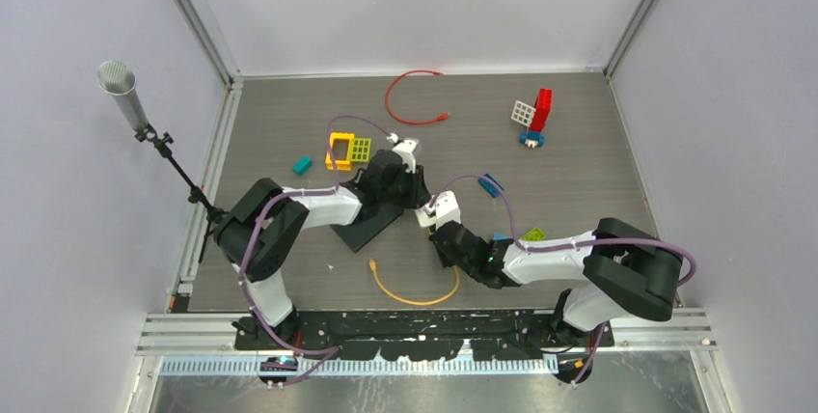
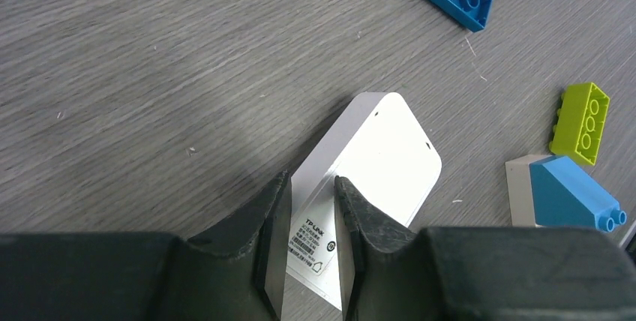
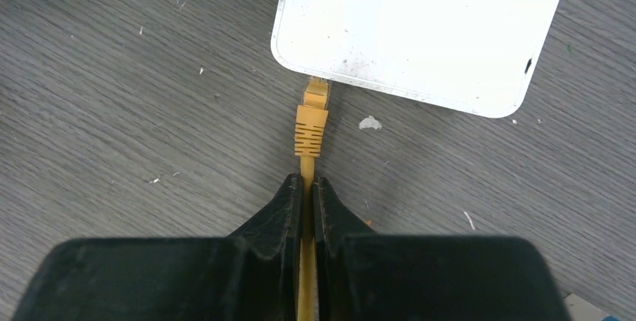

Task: Insert the plug into the switch port
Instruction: Insert the connector into the switch port.

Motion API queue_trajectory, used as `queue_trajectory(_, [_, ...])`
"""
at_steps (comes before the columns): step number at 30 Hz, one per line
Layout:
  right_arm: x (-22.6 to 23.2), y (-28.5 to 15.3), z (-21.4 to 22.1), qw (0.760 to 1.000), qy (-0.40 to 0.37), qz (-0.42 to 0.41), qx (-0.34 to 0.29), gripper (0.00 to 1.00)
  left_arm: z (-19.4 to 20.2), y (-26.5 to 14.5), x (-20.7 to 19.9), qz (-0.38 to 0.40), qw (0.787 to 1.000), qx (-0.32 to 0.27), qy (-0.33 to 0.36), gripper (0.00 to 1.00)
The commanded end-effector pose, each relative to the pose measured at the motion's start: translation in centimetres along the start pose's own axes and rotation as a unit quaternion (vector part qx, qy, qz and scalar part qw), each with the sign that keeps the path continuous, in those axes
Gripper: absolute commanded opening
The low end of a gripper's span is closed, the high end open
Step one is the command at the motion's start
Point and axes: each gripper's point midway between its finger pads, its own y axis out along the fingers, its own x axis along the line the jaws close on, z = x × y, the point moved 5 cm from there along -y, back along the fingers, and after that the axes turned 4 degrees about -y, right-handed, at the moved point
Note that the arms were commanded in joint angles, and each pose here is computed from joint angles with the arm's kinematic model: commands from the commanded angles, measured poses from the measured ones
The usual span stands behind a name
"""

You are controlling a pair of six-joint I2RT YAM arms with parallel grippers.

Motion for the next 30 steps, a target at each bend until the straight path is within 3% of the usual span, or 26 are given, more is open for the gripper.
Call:
queue_trajectory(1, [-2.5,1.2,-2.3,0.995,0.025,0.080,-0.048,0.00,5.7,-0.4,-2.8,0.068,0.989,0.129,-0.015,0.28])
queue_trajectory(11, [-2.4,-1.3,-2.2,0.996,0.033,0.018,-0.086,0.00,5.6,-0.9,-3.5,0.082,0.987,0.139,-0.027,0.27])
queue_trajectory(18, [0.0,-4.1,-0.6,0.995,0.022,-0.090,-0.042,0.01,7.6,-4.0,-4.9,0.086,0.986,0.140,-0.035,0.25])
queue_trajectory(25, [3.6,-6.8,1.0,0.986,-0.046,-0.155,-0.042,0.00,9.1,-8.3,-6.0,0.068,0.990,0.126,-0.018,0.26])
queue_trajectory(30, [4.9,-7.7,1.6,0.978,-0.089,-0.177,-0.064,0.00,12.3,-10.9,-5.6,0.047,0.990,0.132,-0.020,0.26])
